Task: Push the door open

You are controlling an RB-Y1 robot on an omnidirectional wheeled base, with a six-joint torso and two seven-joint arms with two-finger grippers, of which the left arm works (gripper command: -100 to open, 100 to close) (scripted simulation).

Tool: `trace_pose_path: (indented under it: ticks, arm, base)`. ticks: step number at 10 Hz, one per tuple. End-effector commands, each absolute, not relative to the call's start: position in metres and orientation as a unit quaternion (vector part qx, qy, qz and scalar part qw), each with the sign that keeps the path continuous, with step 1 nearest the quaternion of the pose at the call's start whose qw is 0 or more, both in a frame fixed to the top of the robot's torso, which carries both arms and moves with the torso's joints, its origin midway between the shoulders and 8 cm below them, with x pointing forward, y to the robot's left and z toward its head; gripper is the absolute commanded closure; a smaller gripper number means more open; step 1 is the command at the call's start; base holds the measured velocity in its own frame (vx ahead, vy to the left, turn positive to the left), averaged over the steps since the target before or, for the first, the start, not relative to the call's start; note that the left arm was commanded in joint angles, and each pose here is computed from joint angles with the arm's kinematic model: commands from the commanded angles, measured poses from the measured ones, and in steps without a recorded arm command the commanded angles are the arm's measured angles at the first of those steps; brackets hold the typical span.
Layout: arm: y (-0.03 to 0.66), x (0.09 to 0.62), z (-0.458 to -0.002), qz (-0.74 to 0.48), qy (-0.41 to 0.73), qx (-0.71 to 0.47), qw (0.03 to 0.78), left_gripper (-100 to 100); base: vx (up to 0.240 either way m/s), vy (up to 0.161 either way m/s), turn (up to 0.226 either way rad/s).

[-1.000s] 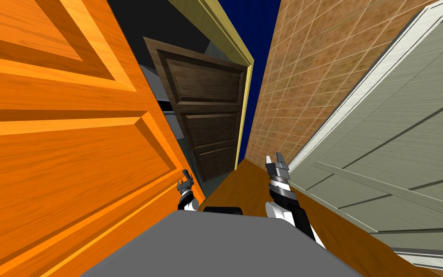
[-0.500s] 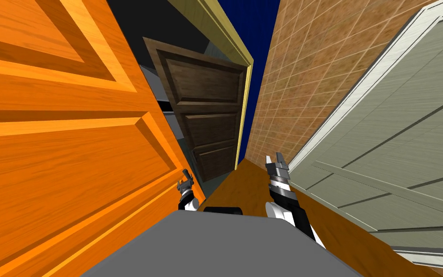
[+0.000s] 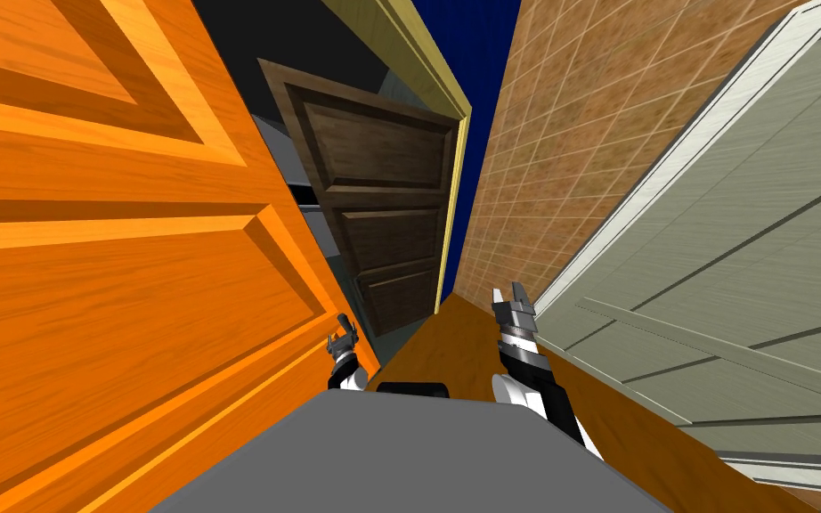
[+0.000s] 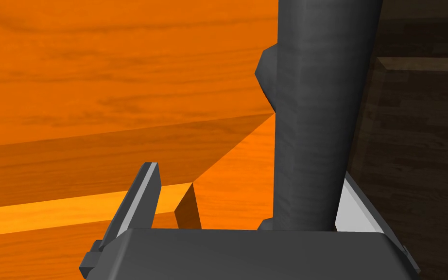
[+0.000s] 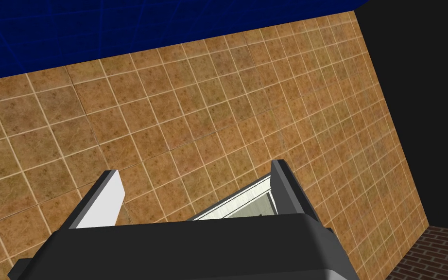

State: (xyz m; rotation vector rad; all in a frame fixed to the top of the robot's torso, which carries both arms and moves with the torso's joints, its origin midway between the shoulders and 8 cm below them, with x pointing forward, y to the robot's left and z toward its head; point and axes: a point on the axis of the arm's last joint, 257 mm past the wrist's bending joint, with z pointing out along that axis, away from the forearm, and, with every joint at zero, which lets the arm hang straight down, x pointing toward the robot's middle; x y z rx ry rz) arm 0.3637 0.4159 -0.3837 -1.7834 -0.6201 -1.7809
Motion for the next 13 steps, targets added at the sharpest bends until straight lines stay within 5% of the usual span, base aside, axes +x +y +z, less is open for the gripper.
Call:
trace_pose_path:
  ticks: [1, 13]
  arm:
    - [0.4415, 0.3477, -0.3852, -0.652, -0.235, -0.658, 0.295, 100]
    - [0.4448, 0.3487, -0.3852, -0.649, -0.249, -0.653, 0.302, 100]
  base:
    - [0.0, 0.041, -0.07]
    - [0.004, 0.025, -0.038]
